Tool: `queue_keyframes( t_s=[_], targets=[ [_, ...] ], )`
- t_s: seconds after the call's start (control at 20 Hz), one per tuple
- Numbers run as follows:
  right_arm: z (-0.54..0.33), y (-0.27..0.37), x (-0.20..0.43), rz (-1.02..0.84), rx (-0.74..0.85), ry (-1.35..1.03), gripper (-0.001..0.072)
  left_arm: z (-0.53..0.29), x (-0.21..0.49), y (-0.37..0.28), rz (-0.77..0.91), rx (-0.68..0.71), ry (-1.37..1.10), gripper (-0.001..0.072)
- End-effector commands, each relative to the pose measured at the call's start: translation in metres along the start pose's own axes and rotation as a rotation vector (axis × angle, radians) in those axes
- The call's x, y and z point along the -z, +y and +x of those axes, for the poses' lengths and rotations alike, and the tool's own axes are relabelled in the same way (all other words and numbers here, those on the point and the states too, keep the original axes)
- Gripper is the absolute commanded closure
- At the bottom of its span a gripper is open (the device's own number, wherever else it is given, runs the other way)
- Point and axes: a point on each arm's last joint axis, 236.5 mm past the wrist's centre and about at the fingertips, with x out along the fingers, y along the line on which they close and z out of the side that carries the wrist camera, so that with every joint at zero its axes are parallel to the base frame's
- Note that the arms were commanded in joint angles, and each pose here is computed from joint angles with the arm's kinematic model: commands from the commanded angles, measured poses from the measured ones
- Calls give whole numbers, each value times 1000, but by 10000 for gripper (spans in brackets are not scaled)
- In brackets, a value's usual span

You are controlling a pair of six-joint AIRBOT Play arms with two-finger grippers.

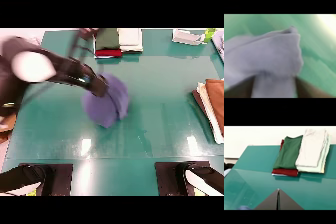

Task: Fold the shirts.

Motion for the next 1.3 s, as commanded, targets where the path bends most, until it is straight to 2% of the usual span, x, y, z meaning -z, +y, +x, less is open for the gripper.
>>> queue_keyframes(
  t_s=[0.0, 0.25, 0.55, 0.75, 1.1, 1.15, 1.25],
  targets=[
    [4, -4, 11, 5, 5, 48, 692, 59, 20, -9, 38, 11, 121, 88],
    [17, -11, 33, 19, 12, 142, 691, 61, 15, 85, -93, -127, 94, 88],
    [39, -25, 69, 46, 22, 293, 692, 124, 66, 164, -200, -183, 259, 89],
    [51, -32, 95, 62, 26, 399, 691, 174, 102, 170, -278, -128, 356, 88],
    [75, -26, 117, 62, -3, 472, 692, 217, 102, 149, -344, -10, 324, 91],
    [79, -23, 122, 60, -11, 485, 692, 218, 105, 149, -344, -9, 334, 182],
    [85, -17, 130, 55, -27, 509, 692, 218, 105, 149, -337, -8, 335, 408]
  ],
)
